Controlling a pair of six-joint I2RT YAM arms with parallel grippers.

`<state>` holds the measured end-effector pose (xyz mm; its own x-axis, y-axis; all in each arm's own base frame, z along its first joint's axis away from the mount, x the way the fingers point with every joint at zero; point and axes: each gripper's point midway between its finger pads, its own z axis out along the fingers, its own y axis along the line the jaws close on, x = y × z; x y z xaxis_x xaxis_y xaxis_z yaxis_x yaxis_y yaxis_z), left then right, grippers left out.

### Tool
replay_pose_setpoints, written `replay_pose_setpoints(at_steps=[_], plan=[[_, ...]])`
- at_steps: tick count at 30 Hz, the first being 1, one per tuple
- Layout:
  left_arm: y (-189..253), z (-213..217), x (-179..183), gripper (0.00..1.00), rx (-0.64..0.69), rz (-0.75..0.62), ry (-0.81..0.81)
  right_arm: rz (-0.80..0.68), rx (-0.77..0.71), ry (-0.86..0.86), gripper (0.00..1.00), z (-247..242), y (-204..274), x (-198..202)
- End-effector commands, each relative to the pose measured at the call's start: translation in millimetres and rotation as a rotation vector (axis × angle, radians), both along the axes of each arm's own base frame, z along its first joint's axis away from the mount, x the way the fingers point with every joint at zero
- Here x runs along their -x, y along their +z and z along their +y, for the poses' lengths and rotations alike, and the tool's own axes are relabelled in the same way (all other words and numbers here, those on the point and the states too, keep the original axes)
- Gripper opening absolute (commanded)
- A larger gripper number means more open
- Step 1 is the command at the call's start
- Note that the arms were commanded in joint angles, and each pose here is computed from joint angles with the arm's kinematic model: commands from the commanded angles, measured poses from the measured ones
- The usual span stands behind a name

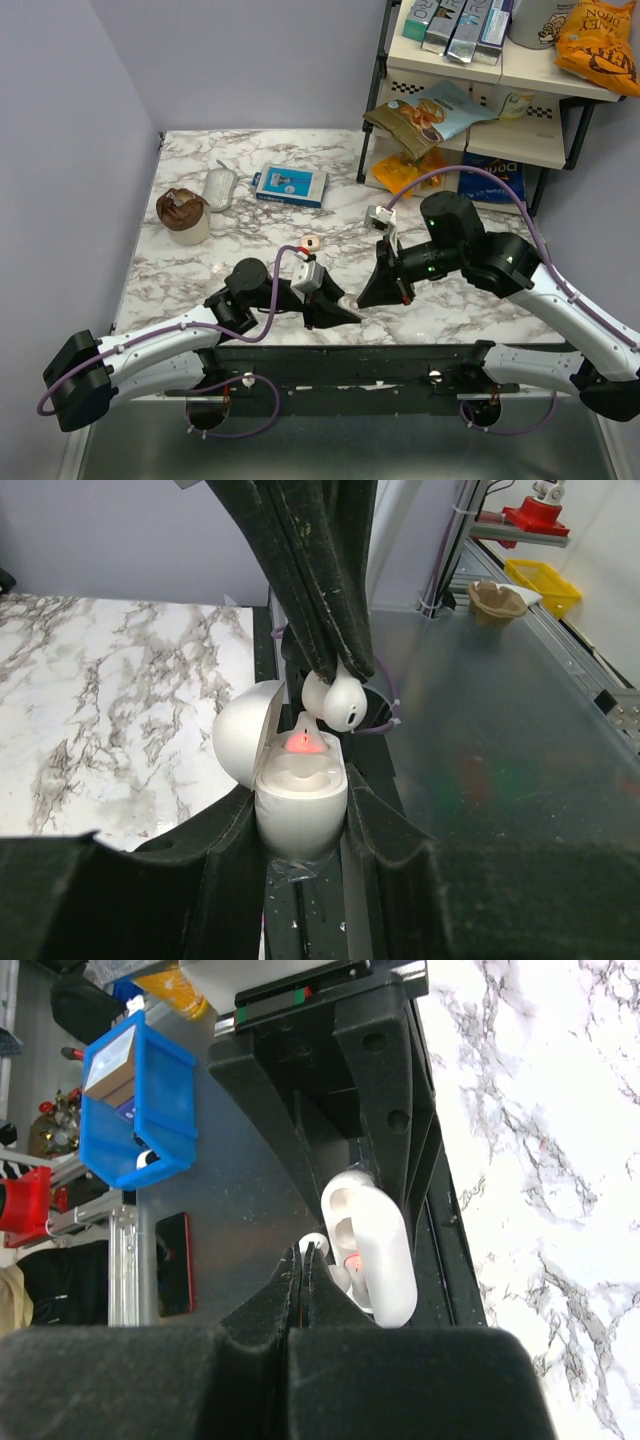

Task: Insert the wireless bluetooth earbuds into the charging case
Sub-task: Place the earbud in the charging case.

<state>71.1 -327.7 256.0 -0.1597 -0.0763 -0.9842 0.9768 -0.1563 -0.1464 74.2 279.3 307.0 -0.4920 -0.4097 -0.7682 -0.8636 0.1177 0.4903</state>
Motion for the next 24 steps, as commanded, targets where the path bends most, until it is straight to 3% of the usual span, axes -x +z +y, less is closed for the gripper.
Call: replay_pose_setpoints(at_steps=[1, 24], plan=[[15.2, 0.2, 6.7, 0.0, 0.039, -0.027, -0.045, -0.028, -0.035, -0.011, 0.01, 7.9, 11.0, -4.9], [18.5, -1.4, 5.9, 0.0, 0.058, -0.016, -0.044, -0.037, -0.038, -0.024, 0.01, 15.8, 6.3, -11.0]])
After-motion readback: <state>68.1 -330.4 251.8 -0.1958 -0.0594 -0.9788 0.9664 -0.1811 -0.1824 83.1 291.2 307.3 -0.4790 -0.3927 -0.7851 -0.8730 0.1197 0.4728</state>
